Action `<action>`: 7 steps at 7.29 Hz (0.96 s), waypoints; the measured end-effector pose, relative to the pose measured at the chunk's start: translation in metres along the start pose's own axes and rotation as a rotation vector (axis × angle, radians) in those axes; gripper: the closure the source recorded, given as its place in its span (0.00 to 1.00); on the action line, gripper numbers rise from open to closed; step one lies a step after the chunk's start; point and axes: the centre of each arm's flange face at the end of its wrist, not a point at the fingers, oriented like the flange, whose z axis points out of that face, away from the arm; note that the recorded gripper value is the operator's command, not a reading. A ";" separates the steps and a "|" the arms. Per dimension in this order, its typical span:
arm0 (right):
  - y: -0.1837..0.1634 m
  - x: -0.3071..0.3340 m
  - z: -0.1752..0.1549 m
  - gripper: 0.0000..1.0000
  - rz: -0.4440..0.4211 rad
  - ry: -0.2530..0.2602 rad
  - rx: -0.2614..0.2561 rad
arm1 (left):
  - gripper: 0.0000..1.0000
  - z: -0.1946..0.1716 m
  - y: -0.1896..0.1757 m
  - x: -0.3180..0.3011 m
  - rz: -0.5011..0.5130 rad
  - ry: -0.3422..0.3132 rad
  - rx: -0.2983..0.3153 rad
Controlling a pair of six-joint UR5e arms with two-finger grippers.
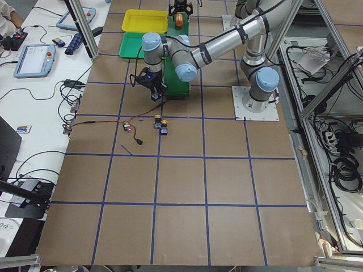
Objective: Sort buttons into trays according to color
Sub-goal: 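Place the second green switch on the belt while the right gripper lowers onto the first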
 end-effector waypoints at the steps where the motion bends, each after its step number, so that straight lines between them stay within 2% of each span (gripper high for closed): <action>1: 0.000 -0.001 0.004 0.00 0.009 0.005 -0.002 | 0.66 -0.001 0.013 0.006 -0.002 -0.001 -0.006; 4: 0.002 -0.008 0.018 0.00 0.028 0.000 -0.002 | 0.66 -0.002 0.046 0.020 -0.034 -0.014 -0.025; 7: 0.003 -0.009 0.022 0.00 0.037 0.004 0.003 | 0.66 0.006 0.073 0.004 -0.138 -0.055 -0.058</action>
